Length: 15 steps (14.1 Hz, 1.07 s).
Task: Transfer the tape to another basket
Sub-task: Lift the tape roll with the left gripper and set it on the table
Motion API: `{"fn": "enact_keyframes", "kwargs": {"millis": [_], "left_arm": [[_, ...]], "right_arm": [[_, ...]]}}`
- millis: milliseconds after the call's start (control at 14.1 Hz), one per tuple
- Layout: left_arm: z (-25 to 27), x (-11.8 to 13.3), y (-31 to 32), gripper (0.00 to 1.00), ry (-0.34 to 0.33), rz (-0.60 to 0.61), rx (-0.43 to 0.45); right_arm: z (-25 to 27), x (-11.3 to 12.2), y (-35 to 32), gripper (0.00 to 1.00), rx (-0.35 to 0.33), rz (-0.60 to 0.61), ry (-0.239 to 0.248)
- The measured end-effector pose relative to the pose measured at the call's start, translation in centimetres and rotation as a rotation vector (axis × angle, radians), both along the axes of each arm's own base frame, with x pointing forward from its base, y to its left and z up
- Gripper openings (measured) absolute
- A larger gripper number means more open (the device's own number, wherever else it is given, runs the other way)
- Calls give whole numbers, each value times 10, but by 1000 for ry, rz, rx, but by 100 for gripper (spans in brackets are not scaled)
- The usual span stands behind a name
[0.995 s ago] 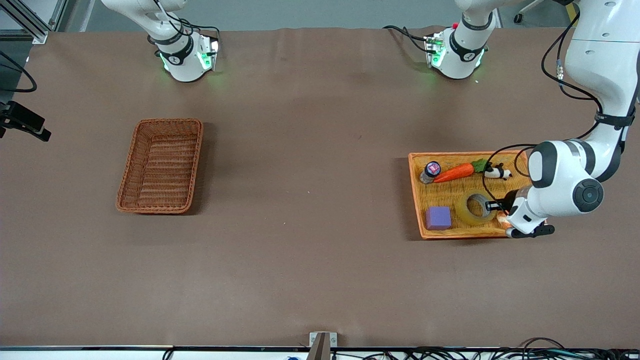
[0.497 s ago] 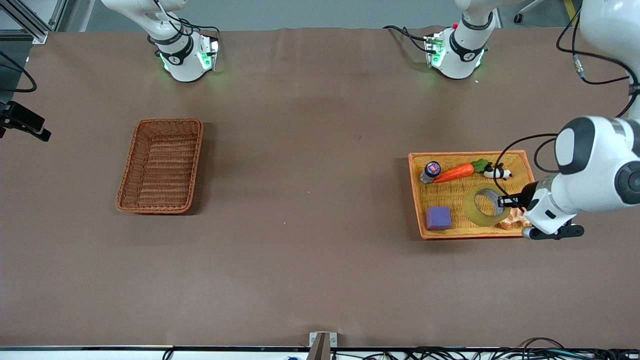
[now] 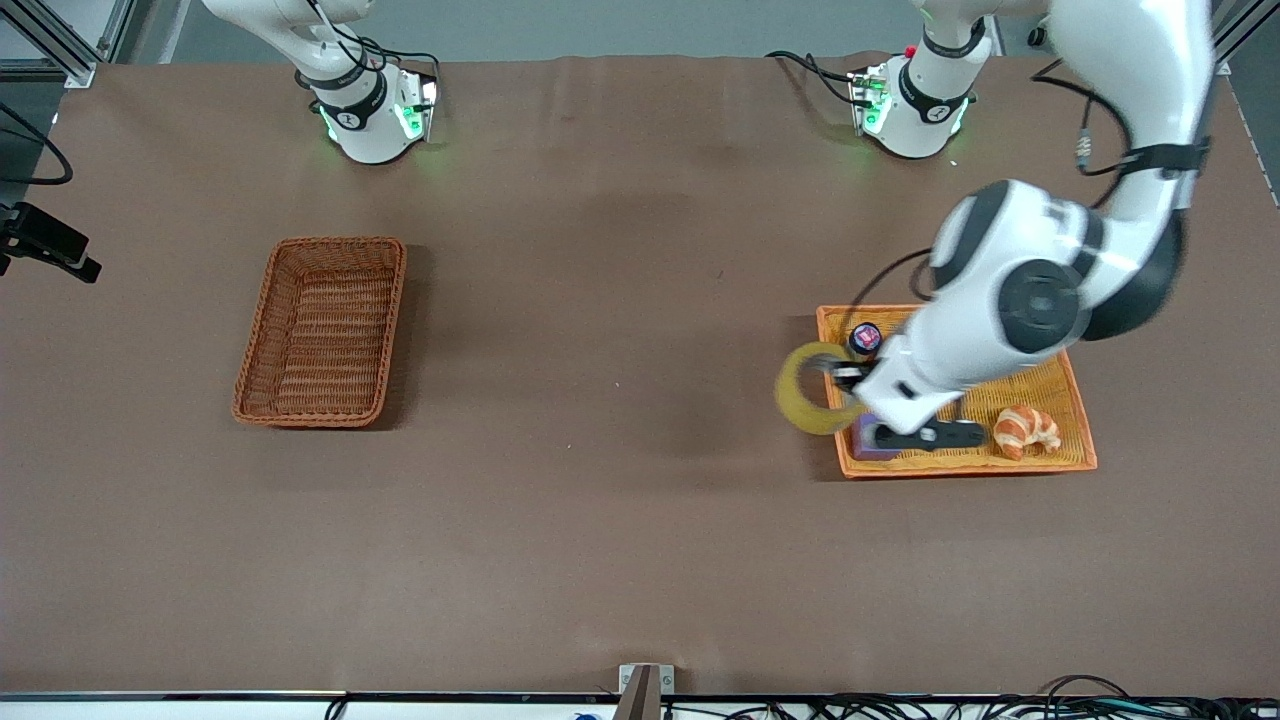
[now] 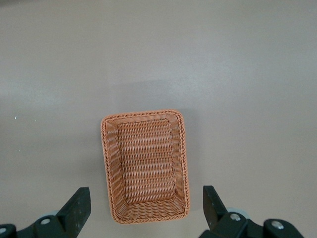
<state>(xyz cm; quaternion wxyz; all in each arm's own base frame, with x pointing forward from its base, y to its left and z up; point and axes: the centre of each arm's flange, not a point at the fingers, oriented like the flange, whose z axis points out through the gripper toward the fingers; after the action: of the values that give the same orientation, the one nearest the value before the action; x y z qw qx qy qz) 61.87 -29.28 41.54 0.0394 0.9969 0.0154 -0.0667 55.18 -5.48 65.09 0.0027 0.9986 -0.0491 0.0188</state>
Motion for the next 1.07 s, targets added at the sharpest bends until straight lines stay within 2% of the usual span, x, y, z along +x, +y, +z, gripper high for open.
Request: {"fn": "enact_keyframes", "kwargs": {"millis": [284,497,781,1066], "left_arm": [[-47,-26,-116,21,11,50,-39],[-96,-51,-176,21,6,67,-81],[-162,-76,-222,21,10,91,-129],[-211,-87,-236,21,-9,83,-110]], "right_arm": [[0,0,-1,100,0,-1,0],[0,0,-1,100,0,-1,0],[0,0,-1,100,0,-1,0],[0,0,-1,100,0,-1,0]]}}
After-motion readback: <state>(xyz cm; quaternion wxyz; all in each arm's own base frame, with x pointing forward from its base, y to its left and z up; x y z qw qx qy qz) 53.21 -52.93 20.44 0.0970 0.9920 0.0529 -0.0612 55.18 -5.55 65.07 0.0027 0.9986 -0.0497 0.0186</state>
